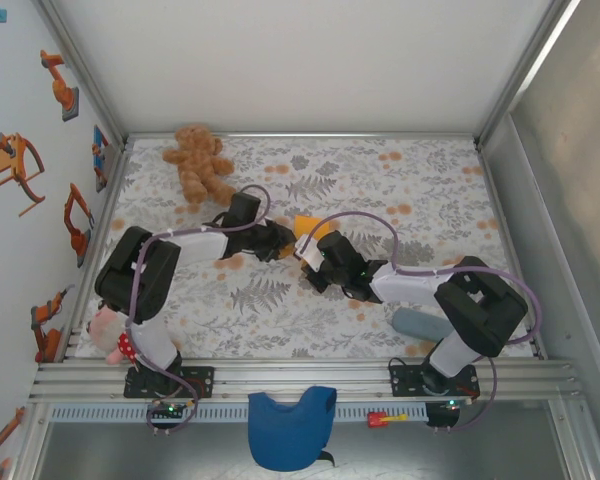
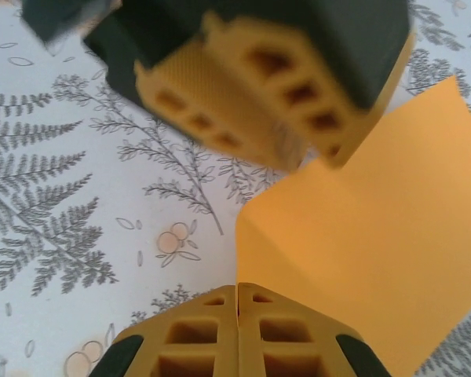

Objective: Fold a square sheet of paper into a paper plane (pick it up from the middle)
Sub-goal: Third fold the triangle at the center of the table.

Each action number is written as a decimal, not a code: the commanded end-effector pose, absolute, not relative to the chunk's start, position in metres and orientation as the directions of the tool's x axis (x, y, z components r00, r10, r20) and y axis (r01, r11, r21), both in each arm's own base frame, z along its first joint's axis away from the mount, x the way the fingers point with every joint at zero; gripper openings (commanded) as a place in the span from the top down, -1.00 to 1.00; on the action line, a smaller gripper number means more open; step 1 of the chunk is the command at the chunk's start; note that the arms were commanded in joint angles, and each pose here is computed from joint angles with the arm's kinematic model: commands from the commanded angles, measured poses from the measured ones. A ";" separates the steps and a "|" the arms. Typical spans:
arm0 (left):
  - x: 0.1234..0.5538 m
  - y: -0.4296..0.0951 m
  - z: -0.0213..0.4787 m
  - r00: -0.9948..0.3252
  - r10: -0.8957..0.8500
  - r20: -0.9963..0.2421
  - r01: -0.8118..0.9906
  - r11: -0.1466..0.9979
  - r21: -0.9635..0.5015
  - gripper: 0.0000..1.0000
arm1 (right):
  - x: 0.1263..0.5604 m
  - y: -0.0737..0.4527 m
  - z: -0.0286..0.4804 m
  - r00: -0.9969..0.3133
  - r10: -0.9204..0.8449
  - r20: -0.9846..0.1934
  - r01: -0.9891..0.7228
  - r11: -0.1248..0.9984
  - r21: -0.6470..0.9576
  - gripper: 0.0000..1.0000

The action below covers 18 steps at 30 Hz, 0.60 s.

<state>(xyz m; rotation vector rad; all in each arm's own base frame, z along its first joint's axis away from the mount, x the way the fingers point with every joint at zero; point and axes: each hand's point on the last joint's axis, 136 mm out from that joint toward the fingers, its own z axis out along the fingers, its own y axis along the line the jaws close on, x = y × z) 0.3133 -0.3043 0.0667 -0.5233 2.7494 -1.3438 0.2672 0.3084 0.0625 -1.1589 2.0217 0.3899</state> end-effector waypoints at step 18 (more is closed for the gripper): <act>0.333 -0.305 0.056 -0.975 -0.224 0.005 -0.167 0.714 -0.680 0.52 | 0.231 0.337 0.070 -0.539 -0.396 -0.743 -0.812 0.481 0.332 1.00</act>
